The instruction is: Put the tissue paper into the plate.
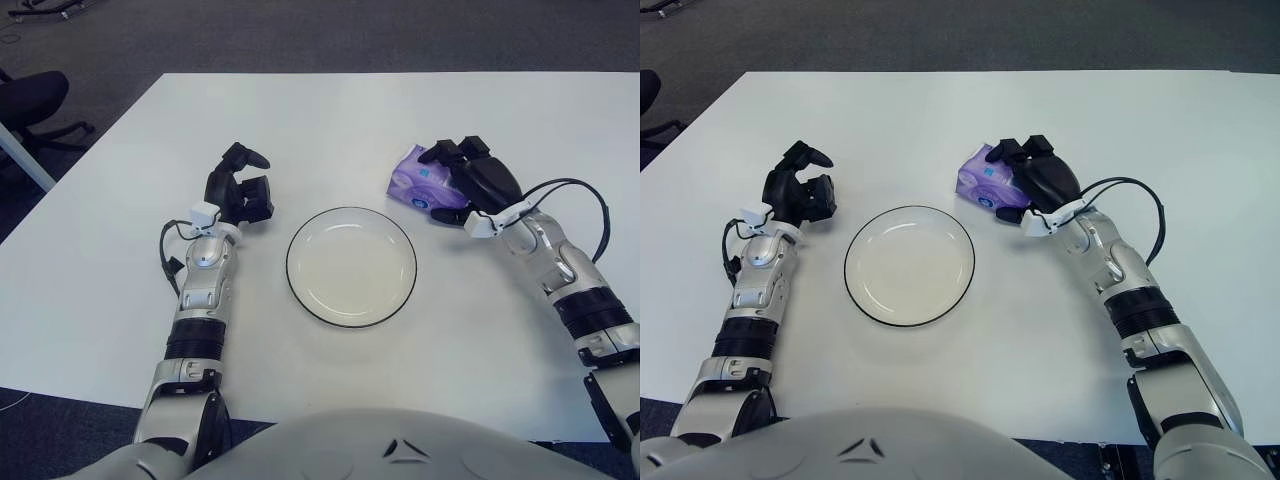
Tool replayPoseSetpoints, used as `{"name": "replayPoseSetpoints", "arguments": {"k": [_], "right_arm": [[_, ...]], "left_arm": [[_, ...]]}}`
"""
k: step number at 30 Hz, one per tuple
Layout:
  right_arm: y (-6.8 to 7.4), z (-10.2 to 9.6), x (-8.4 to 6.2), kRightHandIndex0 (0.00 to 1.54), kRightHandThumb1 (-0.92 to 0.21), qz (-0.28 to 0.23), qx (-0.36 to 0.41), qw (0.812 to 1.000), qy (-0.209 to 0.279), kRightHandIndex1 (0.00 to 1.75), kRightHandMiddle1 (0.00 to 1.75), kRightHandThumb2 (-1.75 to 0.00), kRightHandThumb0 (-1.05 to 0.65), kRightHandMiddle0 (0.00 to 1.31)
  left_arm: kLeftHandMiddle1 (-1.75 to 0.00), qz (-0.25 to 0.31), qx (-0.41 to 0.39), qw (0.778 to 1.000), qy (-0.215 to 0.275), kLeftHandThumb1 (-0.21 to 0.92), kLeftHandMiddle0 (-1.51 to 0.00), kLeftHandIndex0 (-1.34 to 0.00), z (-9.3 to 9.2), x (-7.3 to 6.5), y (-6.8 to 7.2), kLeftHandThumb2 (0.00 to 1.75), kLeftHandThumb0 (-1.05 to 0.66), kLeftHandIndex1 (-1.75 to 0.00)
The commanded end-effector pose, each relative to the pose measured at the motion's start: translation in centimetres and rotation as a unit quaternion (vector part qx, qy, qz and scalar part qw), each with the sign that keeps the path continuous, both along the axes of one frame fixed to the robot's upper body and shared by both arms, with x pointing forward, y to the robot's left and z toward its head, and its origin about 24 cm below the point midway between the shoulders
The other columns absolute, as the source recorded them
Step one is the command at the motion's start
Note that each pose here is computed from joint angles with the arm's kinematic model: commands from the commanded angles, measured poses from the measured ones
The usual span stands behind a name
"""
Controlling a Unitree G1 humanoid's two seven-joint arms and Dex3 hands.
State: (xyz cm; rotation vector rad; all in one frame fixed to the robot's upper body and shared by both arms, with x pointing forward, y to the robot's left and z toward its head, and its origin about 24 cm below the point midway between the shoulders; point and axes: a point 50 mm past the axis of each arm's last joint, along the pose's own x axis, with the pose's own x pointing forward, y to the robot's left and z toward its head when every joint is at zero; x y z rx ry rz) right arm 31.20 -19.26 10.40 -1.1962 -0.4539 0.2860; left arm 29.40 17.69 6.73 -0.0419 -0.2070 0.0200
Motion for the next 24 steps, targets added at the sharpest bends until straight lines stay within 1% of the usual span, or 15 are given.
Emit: {"name": "replayPoseSetpoints", "arguments": {"k": [1, 5, 9, 15, 17, 21, 24], "right_arm": [[-1.1, -2.5, -0.9, 0.72, -0.18, -0.013, -0.002, 0.997, 0.072, 1.75, 1.75, -1.49, 0.53, 0.91], [-1.0, -2.1, -0.9, 0.72, -0.17, -0.016, 0.001, 0.998, 0.069, 1.75, 1.75, -1.49, 0.53, 0.92], [-1.0, -1.4, -0.6, 0.73, -0.17, -0.024, -0.004, 0.998, 0.051, 1.75, 1.75, -1.49, 0.53, 0.95], [-0.8, 0.7, 0.1, 0.74, -0.16, -0.034, -0.002, 0.999, 0.023, 1.75, 1.75, -1.51, 0.53, 0.99], [-0.7, 1.3, 0.2, 0.74, -0.16, -0.036, 0.008, 0.999, 0.017, 1.75, 1.75, -1.51, 0.53, 0.99], [-0.5, 2.8, 0.3, 0.75, -0.15, -0.036, 0.039, 0.998, -0.012, 1.75, 1.75, -1.52, 0.54, 1.02], [0.1, 4.4, 0.2, 0.75, -0.15, -0.035, 0.065, 0.997, -0.030, 1.75, 1.75, -1.52, 0.54, 1.03]], "left_arm": [[-1.75, 0.027, -0.043, 0.989, 0.140, 0.37, -1.33, -0.57, -7.6, -4.5, 0.0, 1.25, -0.46, -1.75], [-1.75, 0.028, -0.044, 0.989, 0.140, 0.37, -1.33, -0.57, -7.6, -4.4, 0.0, 1.25, -0.46, -1.75], [-1.75, 0.030, -0.044, 0.989, 0.141, 0.37, -1.33, -0.57, -7.6, -4.4, 0.0, 1.25, -0.46, -1.75], [-1.75, 0.032, -0.042, 0.989, 0.140, 0.37, -1.33, -0.57, -7.6, -4.4, 0.1, 1.25, -0.46, -1.75], [-1.75, 0.033, -0.041, 0.989, 0.141, 0.37, -1.33, -0.57, -7.6, -4.3, 0.1, 1.25, -0.46, -1.75], [-1.75, 0.033, -0.041, 0.989, 0.142, 0.37, -1.33, -0.57, -7.6, -4.3, 0.1, 1.25, -0.46, -1.75], [-1.75, 0.032, -0.042, 0.989, 0.142, 0.37, -1.33, -0.57, -7.6, -4.2, 0.1, 1.25, -0.46, -1.75]]}}
